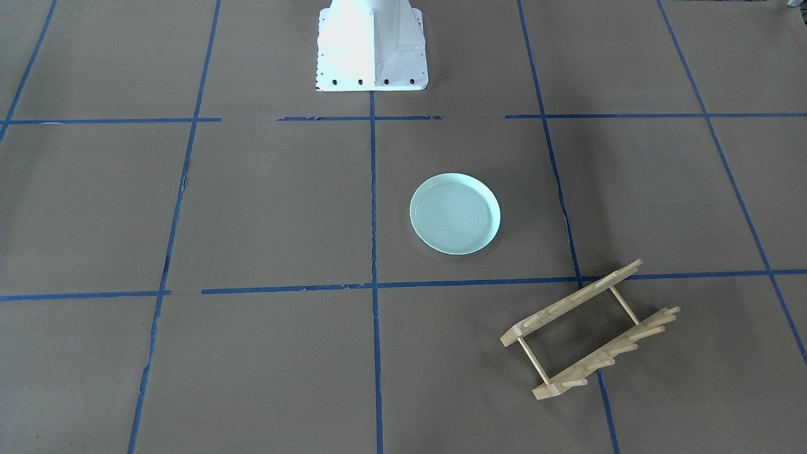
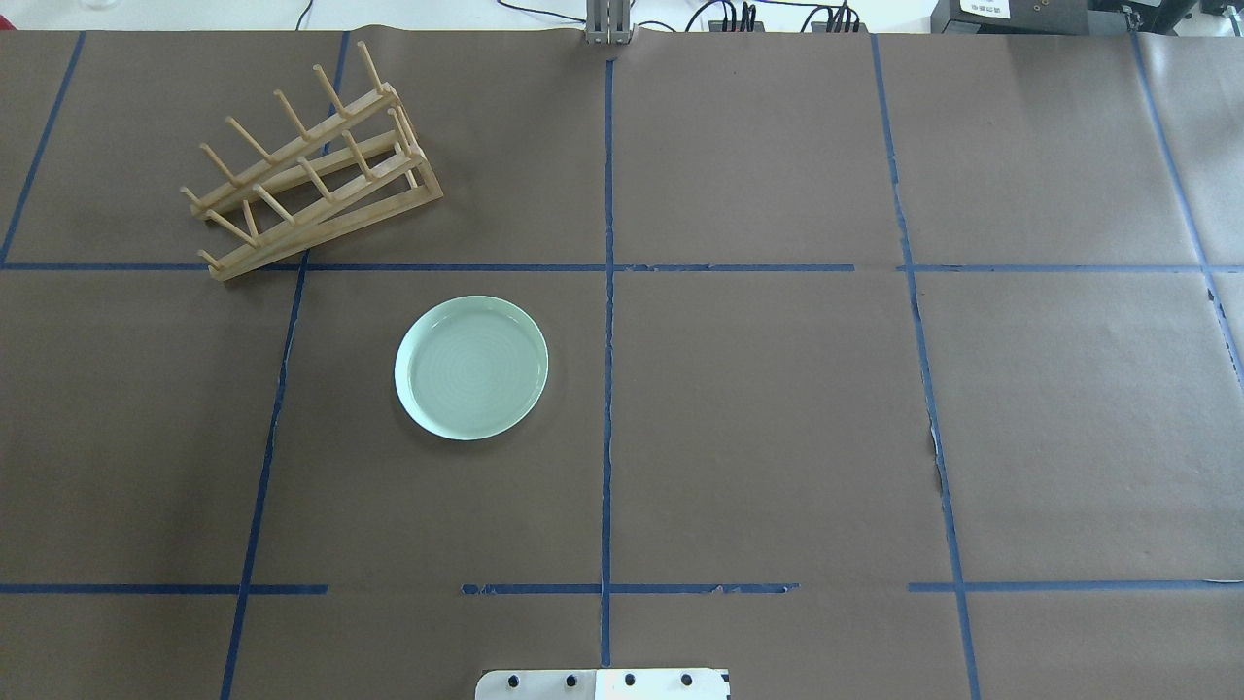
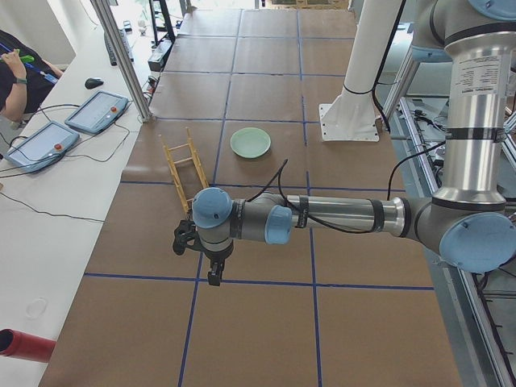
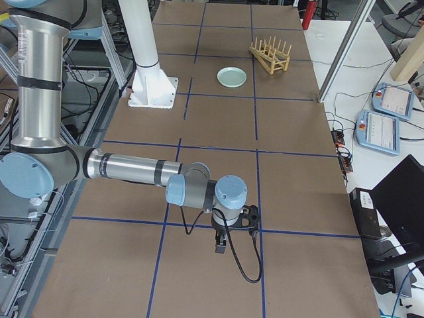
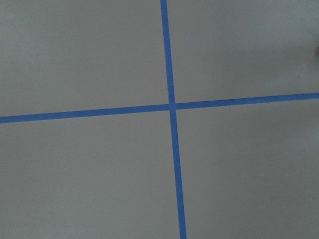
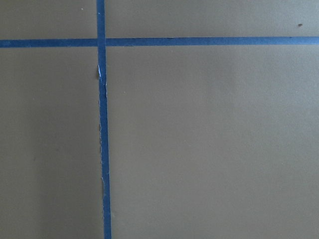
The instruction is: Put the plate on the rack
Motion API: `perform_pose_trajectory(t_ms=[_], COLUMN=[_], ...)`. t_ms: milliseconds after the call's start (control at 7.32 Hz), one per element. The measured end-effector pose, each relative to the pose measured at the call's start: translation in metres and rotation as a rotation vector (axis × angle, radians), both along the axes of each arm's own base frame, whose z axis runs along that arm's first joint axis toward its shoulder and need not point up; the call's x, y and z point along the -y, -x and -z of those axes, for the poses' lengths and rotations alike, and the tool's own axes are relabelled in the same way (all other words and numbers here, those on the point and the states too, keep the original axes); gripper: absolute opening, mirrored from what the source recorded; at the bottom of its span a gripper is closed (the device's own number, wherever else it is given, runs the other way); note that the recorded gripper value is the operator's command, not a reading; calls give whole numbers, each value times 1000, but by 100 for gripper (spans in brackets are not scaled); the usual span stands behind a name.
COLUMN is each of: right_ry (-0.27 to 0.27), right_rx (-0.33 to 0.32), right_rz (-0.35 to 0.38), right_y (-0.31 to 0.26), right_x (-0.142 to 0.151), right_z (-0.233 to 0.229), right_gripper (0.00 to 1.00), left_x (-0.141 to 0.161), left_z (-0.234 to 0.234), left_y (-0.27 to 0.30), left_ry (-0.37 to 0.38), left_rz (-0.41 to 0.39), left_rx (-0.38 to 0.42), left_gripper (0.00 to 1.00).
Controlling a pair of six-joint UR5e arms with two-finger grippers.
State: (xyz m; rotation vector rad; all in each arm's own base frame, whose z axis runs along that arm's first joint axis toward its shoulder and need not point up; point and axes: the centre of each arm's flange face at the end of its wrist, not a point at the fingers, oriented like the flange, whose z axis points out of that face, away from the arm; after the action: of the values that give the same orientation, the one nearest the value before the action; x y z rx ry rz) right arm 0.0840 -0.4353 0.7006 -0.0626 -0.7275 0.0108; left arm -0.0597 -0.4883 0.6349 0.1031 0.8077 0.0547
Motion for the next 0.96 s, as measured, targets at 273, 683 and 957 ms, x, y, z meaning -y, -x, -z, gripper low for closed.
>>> perform_pose_trajectory(t_ms=[273, 683, 957], right_ry=[0, -1, -2], right_rx=[0, 0, 0], right_rz=[0, 0, 0], right_y=[0, 0, 0], right_x=[0, 0, 0], right_z=[0, 0, 0], right_gripper=[100, 100, 100], left_x=[3, 7, 9], left_z=[10, 61, 111], left_y=[1, 1, -14], left_ry=[-20, -116, -165], left_rz=[3, 11, 37], left_rx=[15, 30, 33], left_gripper=[100, 100, 100])
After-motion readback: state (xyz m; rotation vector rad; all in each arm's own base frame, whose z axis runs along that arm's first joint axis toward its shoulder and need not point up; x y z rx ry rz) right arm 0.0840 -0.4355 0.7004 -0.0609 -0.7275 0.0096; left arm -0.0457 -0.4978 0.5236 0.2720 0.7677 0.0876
